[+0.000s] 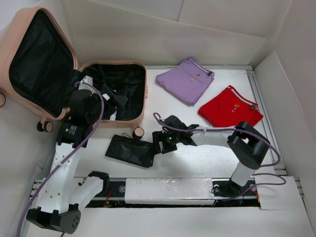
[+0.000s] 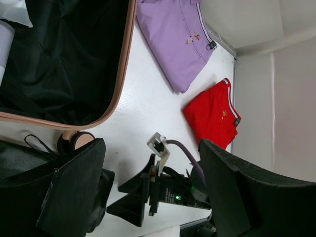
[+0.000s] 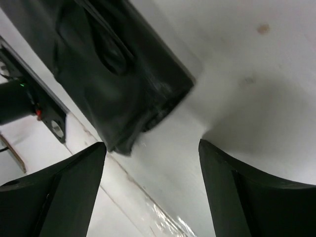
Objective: Pack the luggage
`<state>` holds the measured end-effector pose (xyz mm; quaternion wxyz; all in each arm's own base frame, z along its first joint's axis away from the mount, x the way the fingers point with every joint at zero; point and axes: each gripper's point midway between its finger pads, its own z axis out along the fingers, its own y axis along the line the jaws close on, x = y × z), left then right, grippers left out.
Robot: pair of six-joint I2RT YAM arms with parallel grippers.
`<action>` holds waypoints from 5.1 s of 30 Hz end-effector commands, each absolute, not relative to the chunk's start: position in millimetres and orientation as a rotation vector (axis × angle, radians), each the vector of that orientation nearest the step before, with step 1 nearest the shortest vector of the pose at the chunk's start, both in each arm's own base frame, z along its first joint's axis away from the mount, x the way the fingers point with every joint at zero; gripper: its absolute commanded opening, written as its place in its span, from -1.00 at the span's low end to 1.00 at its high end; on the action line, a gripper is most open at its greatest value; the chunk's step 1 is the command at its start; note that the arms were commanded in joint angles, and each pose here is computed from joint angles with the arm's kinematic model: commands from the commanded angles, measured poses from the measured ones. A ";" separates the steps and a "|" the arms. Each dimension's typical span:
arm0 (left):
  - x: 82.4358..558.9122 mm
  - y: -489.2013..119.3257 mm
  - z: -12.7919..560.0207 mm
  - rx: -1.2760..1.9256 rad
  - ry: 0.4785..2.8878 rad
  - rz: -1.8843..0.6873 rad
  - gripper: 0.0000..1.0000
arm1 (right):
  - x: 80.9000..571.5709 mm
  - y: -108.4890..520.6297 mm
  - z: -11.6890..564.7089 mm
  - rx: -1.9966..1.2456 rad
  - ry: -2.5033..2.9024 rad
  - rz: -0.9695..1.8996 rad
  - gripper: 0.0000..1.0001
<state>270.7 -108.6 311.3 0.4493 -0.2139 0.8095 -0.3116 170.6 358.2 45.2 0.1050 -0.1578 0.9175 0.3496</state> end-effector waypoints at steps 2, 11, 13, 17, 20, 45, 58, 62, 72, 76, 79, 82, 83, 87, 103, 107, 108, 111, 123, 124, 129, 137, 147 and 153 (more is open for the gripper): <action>265.5 -108.5 316.6 -0.490 1.984 -0.769 0.47 | 198.5 397.7 61.9 -0.442 2.541 1.136 0.61; 264.6 -108.0 318.6 -0.484 1.994 -0.760 0.45 | 201.1 415.0 28.4 -0.380 2.556 1.136 -0.21; 264.2 -106.3 321.8 -0.488 1.988 -0.753 0.45 | 201.8 411.1 23.2 -0.353 2.563 1.114 -0.60; 264.9 -104.9 326.2 -0.490 1.975 -0.747 0.45 | 200.3 398.4 46.8 -0.332 2.502 1.112 -1.00; 266.1 -105.1 323.6 -0.491 1.976 -0.747 0.45 | 199.5 381.4 76.6 -0.339 2.472 1.076 -1.00; 287.3 -102.2 439.6 -0.433 1.673 -0.802 0.42 | 299.5 347.8 386.0 -0.456 1.963 1.067 -1.00; 270.0 -95.1 478.6 -0.418 1.608 -0.795 0.37 | 384.2 466.0 479.1 -0.365 1.600 1.574 -1.00; 268.2 -94.8 490.1 -0.411 1.584 -0.802 0.37 | 421.7 490.0 418.5 -0.240 1.703 1.582 -0.23; 334.7 -119.6 381.1 -0.416 1.862 -0.772 0.29 | 446.6 342.7 371.2 -0.131 1.864 1.131 0.40; 364.8 -176.4 345.2 -0.303 2.027 -0.669 0.26 | 417.9 266.3 371.4 -0.085 1.861 0.961 0.08; 382.0 -252.3 335.4 -0.188 2.101 -0.526 0.29 | 394.4 213.7 345.4 -0.040 1.916 0.839 -0.08; 395.9 -286.0 348.8 -0.186 2.095 -0.567 0.29 | 372.8 192.5 312.7 -0.025 1.991 0.789 -0.42; 402.4 -290.5 343.3 -0.200 2.104 -0.593 0.29 | 367.6 192.9 319.8 -0.041 1.952 0.806 -0.59; 400.2 -266.1 365.0 -0.281 2.014 -0.713 0.29 | 355.1 255.0 297.5 -0.206 2.039 0.942 0.07; 280.3 -119.0 449.5 -0.568 1.620 -0.721 0.43 | 430.6 399.4 265.6 -0.155 2.048 1.080 0.85; 268.1 -114.6 450.5 -0.560 1.625 -0.731 0.43 | 462.3 397.0 211.7 -0.044 2.131 0.930 0.85; 267.6 -116.1 450.4 -0.553 1.628 -0.738 0.43 | 466.5 396.5 208.9 -0.032 2.134 0.911 0.85; 260.7 -113.8 452.8 -0.539 1.625 -0.744 0.43 | 475.9 396.2 195.0 -0.020 2.157 0.894 0.85; 260.0 -121.9 432.0 -0.512 1.688 -0.750 0.43 | 467.0 433.3 213.0 -0.077 2.112 0.939 -0.57; 260.0 -121.8 432.0 -0.512 1.688 -0.750 0.43 | 467.1 433.4 220.7 -0.077 2.093 0.948 -0.83; 256.1 -112.5 448.4 -0.523 1.636 -0.738 0.43 | 448.7 445.4 296.5 -0.097 1.931 1.063 -1.00; 254.0 -101.3 487.6 -0.499 1.547 -0.707 0.43 | 395.1 487.7 439.7 -0.227 1.572 1.423 -1.00; 255.0 -99.4 506.9 -0.466 1.520 -0.686 0.43 | 441.2 544.9 370.6 -0.067 1.651 1.553 0.12; 259.0 -103.2 506.2 -0.452 1.526 -0.685 0.43 | 466.5 519.6 310.8 -0.015 1.846 1.429 0.99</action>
